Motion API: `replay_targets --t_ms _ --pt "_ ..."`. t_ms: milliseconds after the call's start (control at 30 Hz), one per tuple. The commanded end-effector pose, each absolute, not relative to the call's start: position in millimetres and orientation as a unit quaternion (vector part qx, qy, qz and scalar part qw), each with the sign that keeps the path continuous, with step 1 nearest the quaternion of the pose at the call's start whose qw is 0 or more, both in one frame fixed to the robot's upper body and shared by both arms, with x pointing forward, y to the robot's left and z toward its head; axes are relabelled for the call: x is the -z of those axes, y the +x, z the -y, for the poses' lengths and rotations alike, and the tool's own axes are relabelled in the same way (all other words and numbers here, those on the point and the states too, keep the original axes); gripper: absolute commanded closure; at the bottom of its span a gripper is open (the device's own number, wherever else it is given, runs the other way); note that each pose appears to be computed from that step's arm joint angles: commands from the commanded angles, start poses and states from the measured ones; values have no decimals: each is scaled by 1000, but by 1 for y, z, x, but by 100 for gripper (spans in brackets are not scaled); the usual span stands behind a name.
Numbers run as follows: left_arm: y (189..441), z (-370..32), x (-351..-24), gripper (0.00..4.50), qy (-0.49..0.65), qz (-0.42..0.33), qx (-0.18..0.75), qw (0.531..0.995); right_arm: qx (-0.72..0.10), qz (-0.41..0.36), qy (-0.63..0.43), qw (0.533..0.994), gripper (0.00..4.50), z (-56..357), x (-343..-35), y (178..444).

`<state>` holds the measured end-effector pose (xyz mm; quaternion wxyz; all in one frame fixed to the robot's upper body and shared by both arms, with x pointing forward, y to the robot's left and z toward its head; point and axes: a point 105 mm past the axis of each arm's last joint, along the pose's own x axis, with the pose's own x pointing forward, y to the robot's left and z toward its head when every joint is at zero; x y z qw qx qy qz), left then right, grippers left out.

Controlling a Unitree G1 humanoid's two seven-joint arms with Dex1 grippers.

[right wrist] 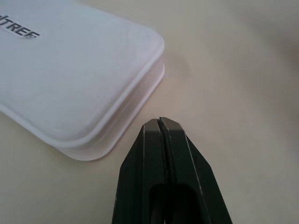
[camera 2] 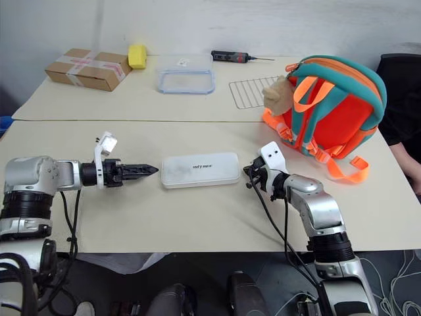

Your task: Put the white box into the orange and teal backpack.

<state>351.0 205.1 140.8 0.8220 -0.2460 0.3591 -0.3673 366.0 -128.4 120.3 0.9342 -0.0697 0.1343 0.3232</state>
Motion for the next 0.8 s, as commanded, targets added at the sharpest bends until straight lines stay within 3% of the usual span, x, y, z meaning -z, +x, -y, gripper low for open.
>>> replay_targets --t_ms 33,433,533,800 --pt "353 -197 -123 4 -246 -404 351 808 -329 -104 -79 935 450 123 -134 368" --pt "354 -122 -129 4 -273 -442 442 731 -326 -102 -78 937 450 123 -131 367" --pt "357 -117 -138 65 -290 -430 451 726 -323 -104 -78 938 450 124 -129 367" --pt "355 -102 -170 300 -329 -388 511 693 -321 -101 -72 939 450 126 -126 361"
